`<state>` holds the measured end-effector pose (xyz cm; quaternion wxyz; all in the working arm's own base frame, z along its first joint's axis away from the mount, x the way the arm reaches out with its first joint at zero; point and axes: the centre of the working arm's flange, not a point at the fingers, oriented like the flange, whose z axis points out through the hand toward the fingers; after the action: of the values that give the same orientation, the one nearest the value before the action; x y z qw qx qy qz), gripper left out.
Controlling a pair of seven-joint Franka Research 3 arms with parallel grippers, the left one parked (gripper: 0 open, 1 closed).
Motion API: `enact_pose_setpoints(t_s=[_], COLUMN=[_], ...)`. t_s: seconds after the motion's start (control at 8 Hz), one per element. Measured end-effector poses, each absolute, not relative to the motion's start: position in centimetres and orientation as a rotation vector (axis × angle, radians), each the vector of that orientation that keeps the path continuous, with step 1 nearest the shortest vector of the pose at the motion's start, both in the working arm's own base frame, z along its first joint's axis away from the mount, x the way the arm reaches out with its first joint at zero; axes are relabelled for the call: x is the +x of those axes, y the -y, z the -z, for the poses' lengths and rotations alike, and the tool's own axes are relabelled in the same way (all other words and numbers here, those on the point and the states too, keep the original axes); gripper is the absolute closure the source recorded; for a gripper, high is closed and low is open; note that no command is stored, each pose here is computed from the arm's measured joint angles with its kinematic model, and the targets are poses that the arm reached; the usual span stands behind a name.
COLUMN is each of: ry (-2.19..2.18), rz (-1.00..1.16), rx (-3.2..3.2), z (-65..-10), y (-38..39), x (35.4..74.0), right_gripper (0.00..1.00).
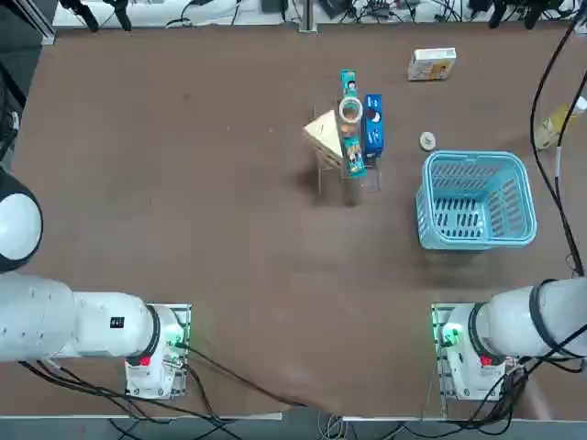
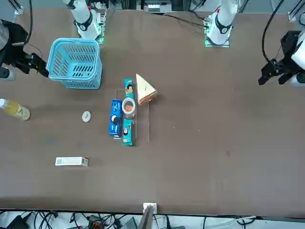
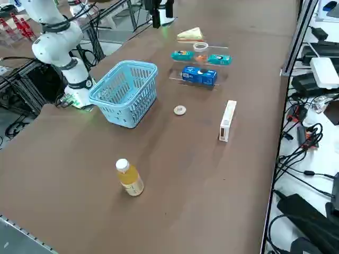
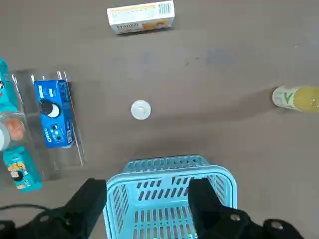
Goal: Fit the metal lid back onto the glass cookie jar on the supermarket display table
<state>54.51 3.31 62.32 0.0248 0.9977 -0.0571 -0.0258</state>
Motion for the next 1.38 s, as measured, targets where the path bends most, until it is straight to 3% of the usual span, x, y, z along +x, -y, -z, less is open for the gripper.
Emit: enact_pose_setpoints(t_s=[0.38,0.62,1.0,1.38], ry=[0.183,0.182,0.165,0.137], rz=[0.094,0.174,0.195,0.046], rx=[3.084,3.077,3.083,3.110], z=[-61.8,-58.6,-48.7,-37.8], y=[-3.1,-3.1,-3.5,-4.8], x=[54.8,56.3,60.7,60.8], right_gripper=[0.00,0.00,0.00,0.00])
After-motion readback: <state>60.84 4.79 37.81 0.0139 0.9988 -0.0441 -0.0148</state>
